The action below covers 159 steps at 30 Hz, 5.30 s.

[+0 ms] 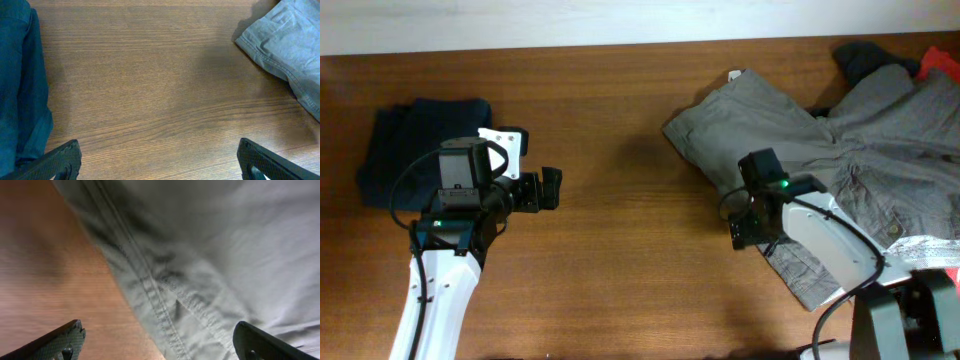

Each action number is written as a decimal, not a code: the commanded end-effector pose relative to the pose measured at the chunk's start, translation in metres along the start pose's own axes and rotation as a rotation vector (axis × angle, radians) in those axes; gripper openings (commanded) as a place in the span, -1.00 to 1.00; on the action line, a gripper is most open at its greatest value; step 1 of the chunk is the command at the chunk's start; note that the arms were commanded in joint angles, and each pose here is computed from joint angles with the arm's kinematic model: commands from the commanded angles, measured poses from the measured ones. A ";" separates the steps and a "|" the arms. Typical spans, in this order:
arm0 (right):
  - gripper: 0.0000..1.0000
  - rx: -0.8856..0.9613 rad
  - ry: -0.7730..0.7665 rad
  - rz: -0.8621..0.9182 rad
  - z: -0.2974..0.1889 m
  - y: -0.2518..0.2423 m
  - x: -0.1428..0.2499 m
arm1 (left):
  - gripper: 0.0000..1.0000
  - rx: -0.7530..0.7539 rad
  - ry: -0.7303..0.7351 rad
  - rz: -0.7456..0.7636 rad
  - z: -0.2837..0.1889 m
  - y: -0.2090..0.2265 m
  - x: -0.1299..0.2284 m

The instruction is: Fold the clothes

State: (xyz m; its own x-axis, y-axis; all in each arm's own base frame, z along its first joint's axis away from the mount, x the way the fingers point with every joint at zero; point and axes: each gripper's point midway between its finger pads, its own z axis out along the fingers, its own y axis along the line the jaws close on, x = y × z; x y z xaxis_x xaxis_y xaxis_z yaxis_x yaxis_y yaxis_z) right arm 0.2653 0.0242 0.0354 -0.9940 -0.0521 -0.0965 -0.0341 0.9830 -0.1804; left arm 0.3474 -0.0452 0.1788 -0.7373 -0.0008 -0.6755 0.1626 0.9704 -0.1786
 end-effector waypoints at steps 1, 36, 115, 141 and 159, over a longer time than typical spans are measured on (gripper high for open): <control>0.98 0.006 0.041 0.019 0.018 -0.002 0.019 | 0.98 0.017 -0.007 0.005 -0.002 -0.004 -0.005; -0.92 0.122 -0.002 0.065 0.048 -0.019 0.036 | 0.98 0.016 0.044 -0.007 -0.003 -0.004 0.007; 0.61 0.024 0.051 0.339 -0.078 -0.076 -0.037 | -0.99 0.405 0.353 -0.027 0.187 -0.170 0.117; 0.29 -0.034 0.086 0.244 -0.070 -0.082 -0.029 | 0.98 0.259 0.510 -0.247 0.078 -0.090 0.055; -0.14 -0.088 0.150 0.327 -0.031 -0.094 -0.025 | 0.99 0.310 0.776 -0.140 0.095 -0.192 0.143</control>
State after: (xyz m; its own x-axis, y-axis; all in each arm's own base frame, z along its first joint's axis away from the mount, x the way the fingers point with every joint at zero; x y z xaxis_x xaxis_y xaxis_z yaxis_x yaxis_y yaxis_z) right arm 0.2933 -0.0605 0.0896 -0.9587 0.2844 -0.0059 0.2839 0.9556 -0.0794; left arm 0.2890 -0.2521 0.0687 -0.9749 0.2026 -0.0923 0.2215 0.8408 -0.4940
